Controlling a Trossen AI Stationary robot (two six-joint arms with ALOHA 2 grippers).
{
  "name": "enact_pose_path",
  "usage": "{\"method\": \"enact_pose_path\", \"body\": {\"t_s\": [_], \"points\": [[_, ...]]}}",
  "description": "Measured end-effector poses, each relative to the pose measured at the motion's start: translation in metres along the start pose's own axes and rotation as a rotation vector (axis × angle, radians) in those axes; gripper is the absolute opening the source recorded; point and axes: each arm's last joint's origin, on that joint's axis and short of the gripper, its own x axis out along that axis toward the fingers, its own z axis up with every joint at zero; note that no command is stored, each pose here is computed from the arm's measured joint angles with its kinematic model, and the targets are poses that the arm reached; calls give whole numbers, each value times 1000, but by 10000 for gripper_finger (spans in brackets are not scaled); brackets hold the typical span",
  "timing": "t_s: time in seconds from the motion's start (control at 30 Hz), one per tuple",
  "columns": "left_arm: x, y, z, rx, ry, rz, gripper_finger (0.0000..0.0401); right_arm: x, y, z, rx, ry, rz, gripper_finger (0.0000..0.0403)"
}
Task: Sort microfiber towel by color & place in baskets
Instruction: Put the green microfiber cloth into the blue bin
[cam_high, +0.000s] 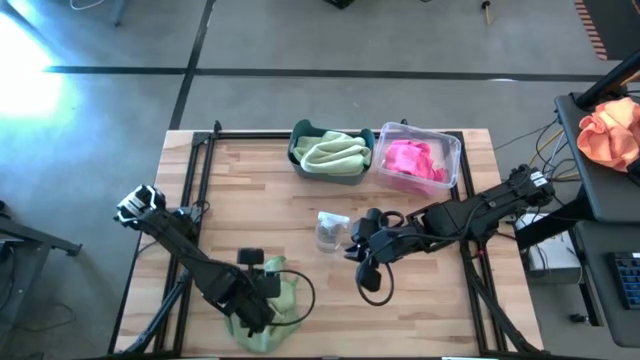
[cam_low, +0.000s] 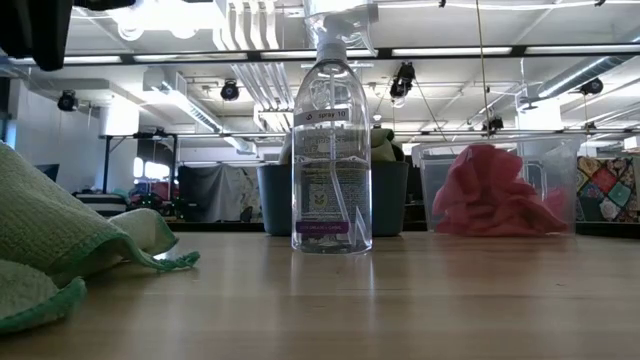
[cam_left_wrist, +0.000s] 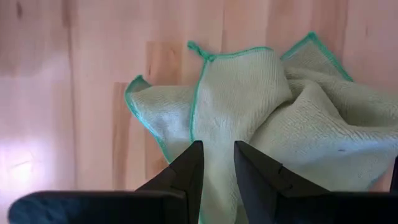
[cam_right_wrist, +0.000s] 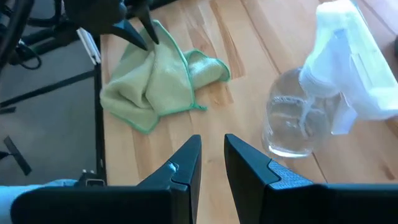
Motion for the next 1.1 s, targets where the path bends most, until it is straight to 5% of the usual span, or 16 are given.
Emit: {"method": "enact_pose_path", "body": {"t_s": [0.3,0.53,1.1], "points": [[12,-4,-3,-40,8,-46,80,0,-1,-2,-3,19,-13,63],[36,-7,-15,-64,100,-138,126,0,-1,-2,-1,19,-13,63],[88,-3,-41,-114,115,-154,201,0,-1,-2,-1,19,-13,63]]}}
